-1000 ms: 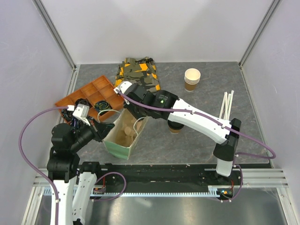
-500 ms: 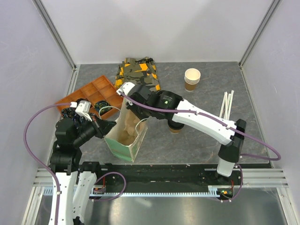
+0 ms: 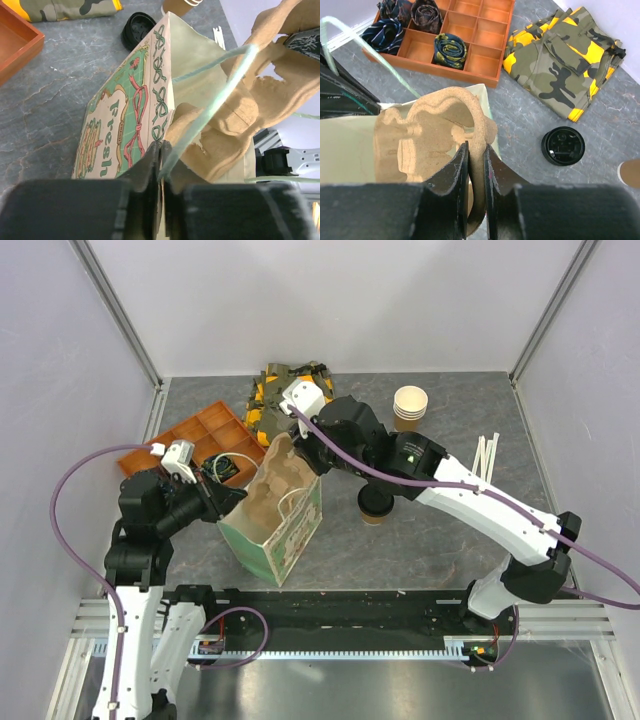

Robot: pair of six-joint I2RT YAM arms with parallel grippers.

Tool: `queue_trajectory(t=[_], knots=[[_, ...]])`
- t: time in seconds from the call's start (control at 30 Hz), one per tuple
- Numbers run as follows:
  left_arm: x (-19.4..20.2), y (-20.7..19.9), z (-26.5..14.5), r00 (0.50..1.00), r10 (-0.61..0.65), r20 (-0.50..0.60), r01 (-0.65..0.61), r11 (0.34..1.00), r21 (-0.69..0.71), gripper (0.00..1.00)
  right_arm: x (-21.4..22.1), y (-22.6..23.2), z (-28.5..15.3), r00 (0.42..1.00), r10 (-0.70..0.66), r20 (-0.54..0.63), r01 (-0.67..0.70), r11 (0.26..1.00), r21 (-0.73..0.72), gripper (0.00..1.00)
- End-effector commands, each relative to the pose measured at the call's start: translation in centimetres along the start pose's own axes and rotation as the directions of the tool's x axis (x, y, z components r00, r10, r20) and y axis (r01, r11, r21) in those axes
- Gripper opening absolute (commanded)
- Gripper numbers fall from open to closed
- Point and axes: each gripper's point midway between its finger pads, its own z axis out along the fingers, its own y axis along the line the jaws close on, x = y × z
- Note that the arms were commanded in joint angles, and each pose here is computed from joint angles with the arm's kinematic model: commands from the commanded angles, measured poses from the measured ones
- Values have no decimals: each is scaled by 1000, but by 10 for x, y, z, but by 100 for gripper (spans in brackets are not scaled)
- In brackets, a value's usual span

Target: Pack the takeout coffee

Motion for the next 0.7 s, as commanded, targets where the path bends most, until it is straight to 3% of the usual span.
queue_trajectory(t=[0.0,0.13,0.43,0.67], knots=[[-10,-13,-8,998,55,14,-55,998,31,23,-42,-3,-9,987,5,163,-4,1000,-4,0],[-17,-16,-13,997,68,31,-68,998,15,40,-57,-5,-23,977,1,214,2,1000,-13,0],[-33,-31,-21,992,105,63,-108,993,41,59,-67,-2,-59,957,-101,271,123,990,-63,0],[-35,-19,-13,995,87,49,-87,996,-4,61,-64,2,-59,956,-130,262,156,984,-84,0]])
